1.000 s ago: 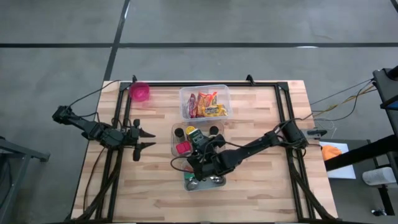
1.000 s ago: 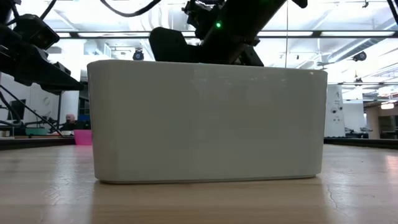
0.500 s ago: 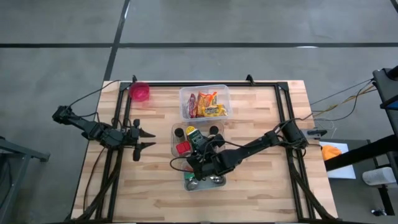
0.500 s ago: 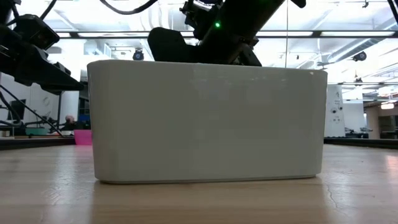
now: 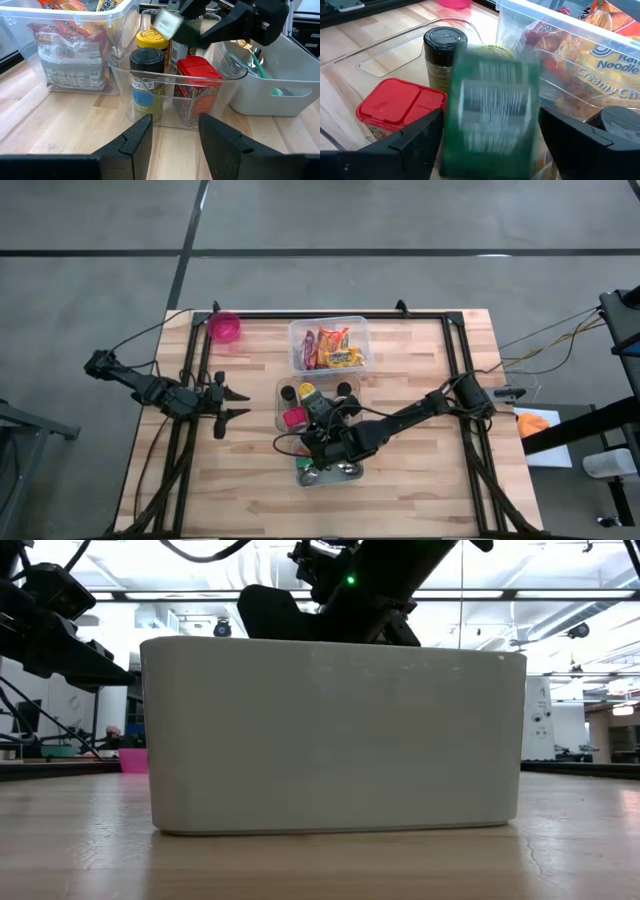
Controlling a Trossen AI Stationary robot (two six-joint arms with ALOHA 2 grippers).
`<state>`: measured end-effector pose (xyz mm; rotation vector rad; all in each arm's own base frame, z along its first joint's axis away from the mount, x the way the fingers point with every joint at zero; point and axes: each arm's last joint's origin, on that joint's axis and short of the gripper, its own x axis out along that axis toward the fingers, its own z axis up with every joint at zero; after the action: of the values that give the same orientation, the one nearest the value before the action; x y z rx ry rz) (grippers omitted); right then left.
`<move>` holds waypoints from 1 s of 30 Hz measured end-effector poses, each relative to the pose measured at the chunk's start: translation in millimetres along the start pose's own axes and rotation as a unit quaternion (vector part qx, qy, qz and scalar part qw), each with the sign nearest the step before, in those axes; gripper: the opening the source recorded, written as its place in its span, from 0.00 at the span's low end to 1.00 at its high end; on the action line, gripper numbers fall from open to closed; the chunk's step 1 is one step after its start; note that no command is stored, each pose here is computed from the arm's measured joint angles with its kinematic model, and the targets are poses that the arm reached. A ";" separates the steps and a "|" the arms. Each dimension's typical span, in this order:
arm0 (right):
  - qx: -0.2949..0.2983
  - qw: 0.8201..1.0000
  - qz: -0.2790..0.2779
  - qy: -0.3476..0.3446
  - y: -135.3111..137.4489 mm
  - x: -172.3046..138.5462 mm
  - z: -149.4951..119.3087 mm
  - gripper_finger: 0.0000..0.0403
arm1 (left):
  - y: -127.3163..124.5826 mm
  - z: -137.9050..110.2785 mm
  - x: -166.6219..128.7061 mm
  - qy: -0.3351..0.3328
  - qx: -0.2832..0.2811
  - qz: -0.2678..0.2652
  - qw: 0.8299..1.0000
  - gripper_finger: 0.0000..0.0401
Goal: Pick & Place Food Item
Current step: Put the green spice can into the transparent bin, then return to Home Position
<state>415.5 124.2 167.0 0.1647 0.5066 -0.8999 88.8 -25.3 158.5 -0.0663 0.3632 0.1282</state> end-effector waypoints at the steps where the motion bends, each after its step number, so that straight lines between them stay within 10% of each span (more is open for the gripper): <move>1: 0.005 1.000 0.000 0.000 0.0 0.0 0.0 0.80 | 0.0 0.0 0.0 0.000 0.000 0.000 1.000 0.41; 30: 0.018 0.997 0.031 -0.064 9.4 -49.8 34.2 0.82 | 0.0 -0.1 0.0 0.000 0.000 0.000 1.000 0.41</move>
<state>409.3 153.5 220.4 0.1534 0.3655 -0.8529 88.8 -25.3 158.4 -0.0666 0.3632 0.1278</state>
